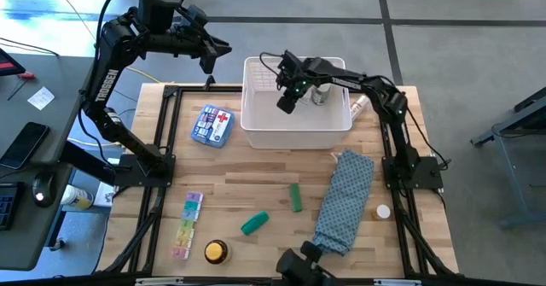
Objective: Pick & place medical supplies in basket/bin
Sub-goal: Adjust the white bin
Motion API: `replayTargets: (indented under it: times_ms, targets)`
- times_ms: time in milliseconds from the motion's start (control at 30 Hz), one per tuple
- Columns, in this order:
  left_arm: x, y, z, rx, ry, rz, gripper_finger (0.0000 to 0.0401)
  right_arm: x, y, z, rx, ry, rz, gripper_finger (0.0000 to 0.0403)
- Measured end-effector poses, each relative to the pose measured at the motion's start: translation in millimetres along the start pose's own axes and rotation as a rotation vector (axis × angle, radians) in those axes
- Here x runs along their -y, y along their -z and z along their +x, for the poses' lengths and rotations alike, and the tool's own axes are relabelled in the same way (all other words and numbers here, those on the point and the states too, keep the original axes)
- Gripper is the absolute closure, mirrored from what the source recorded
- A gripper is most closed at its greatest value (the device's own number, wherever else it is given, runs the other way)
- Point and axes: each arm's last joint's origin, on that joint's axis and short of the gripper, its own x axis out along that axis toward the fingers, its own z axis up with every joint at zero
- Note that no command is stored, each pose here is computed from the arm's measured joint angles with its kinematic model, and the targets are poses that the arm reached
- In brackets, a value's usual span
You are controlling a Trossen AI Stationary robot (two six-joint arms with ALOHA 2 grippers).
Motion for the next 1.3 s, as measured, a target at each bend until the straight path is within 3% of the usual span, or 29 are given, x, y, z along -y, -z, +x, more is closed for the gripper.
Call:
replayTargets:
  times_ms: [267,567,667,867,1067,1300]
  targets:
    - [0,0,0,0.000,0.000,-0.009,0.0272,2,1,-90,0.146,0.051,0.101,0.0401]
    - [0,-2,0,0.019,-0.004,-0.027,0.0272,19,39,-182,0.130,0.420,0.238,0.0401]
    - [0,-2,0,0.022,-0.005,-0.022,0.0272,29,51,-200,0.127,0.475,0.311,0.0402]
    - [0,-2,0,0.022,-0.009,0.006,0.0272,58,74,-208,-0.026,0.496,0.413,0.0402]
    - [0,-1,0,0.015,-0.012,0.023,0.0272,79,85,-216,-0.033,0.526,0.486,0.0402]
    - [-1,0,0,0.006,-0.027,0.023,0.0272,95,136,-184,-0.114,0.431,0.658,0.0402]
